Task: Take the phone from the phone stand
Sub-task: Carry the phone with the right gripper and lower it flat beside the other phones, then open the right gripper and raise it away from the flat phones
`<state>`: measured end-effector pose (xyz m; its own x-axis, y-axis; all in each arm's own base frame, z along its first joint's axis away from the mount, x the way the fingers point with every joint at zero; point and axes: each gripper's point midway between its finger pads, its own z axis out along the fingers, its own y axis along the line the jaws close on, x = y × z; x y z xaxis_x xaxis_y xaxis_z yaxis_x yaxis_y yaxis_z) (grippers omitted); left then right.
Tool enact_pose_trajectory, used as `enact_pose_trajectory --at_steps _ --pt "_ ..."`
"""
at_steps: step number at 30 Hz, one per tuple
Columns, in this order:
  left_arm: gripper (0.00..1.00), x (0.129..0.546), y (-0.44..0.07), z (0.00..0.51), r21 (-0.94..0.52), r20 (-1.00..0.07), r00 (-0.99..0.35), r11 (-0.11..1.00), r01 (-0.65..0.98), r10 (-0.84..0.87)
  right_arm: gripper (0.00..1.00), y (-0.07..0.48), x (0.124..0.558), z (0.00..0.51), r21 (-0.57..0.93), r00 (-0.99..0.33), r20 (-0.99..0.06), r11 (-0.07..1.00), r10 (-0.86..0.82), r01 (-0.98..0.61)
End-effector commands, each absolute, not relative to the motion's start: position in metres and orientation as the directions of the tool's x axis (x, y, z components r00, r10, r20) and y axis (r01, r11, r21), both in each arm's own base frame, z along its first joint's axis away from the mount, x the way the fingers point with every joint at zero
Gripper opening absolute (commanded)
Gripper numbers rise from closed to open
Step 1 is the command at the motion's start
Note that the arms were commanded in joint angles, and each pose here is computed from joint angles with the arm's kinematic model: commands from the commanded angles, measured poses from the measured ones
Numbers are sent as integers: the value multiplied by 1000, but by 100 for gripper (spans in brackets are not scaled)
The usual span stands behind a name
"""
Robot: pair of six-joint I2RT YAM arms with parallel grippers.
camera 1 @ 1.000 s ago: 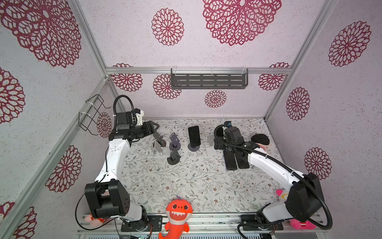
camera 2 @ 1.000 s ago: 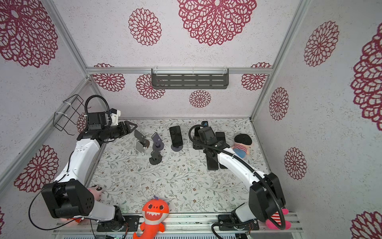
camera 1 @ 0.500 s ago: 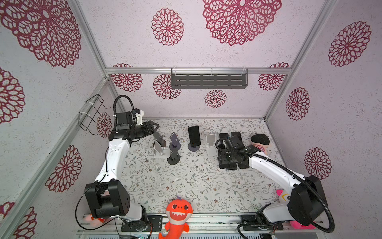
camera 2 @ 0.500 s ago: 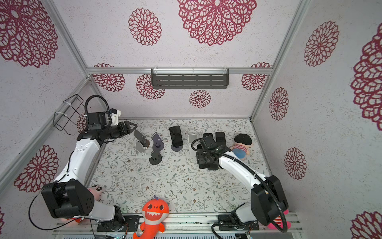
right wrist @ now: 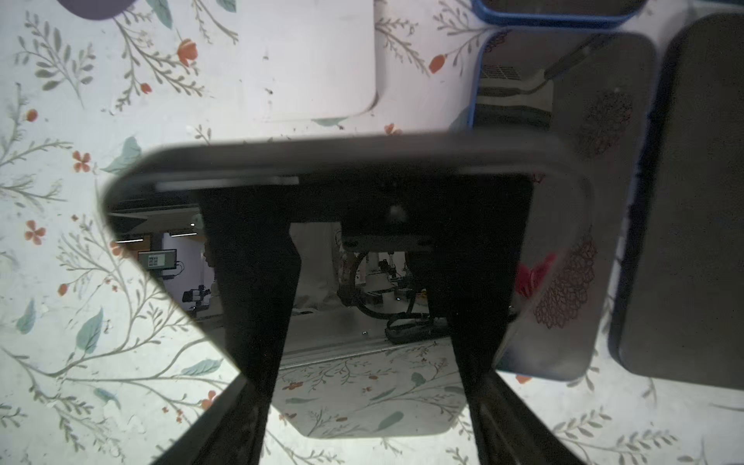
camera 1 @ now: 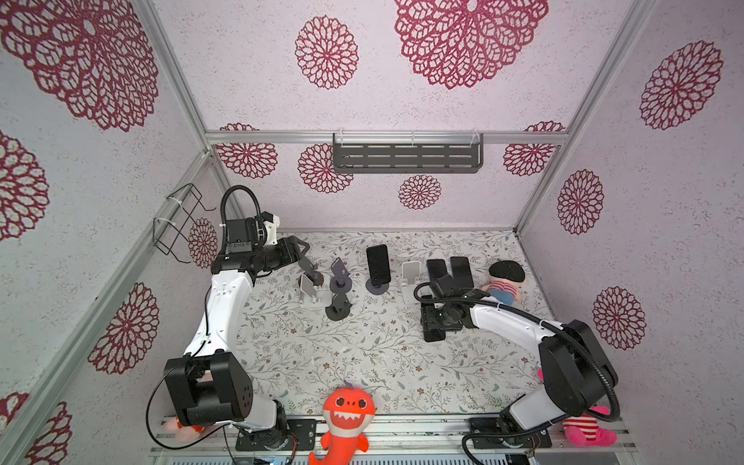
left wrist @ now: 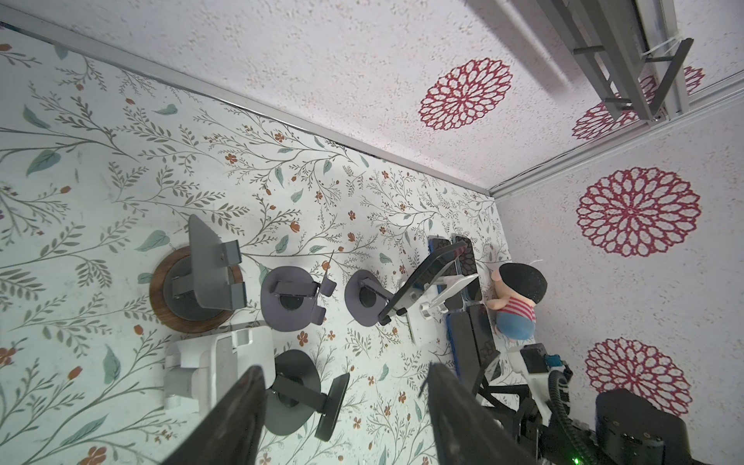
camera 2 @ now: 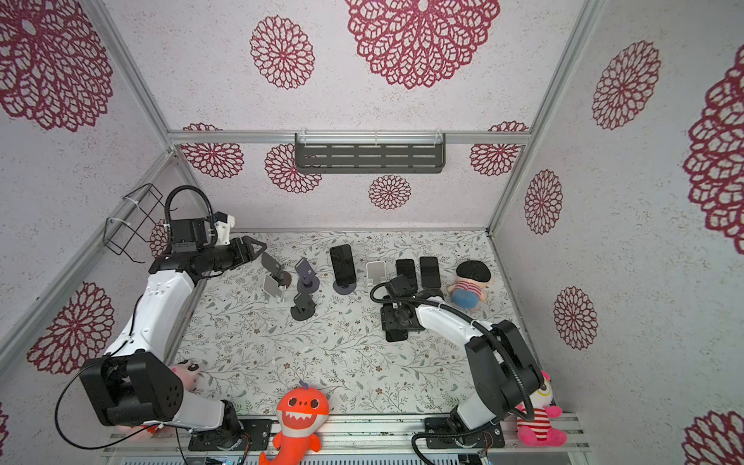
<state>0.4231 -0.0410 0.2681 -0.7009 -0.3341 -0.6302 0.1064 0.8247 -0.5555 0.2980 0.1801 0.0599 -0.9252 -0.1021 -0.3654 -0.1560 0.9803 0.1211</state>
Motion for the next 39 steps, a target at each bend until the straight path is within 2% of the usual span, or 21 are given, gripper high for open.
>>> enact_pose_trajectory --at_steps 1,28,33,39 --pt "67 420 -39 286 -534 -672 -668 834 138 -319 54 184 314 67 133 -903 -424 982 -64 -132" --pt "67 420 -40 285 -535 -670 -671 833 141 -317 63 187 334 40 135 -884 -468 989 7 -64" --pt "67 420 -40 284 -536 -669 -672 833 140 -317 69 188 335 38 138 -885 -466 989 17 -53" --pt "67 421 -40 283 -538 -666 -675 832 139 -318 72 186 338 37 126 -882 -470 991 24 -41"
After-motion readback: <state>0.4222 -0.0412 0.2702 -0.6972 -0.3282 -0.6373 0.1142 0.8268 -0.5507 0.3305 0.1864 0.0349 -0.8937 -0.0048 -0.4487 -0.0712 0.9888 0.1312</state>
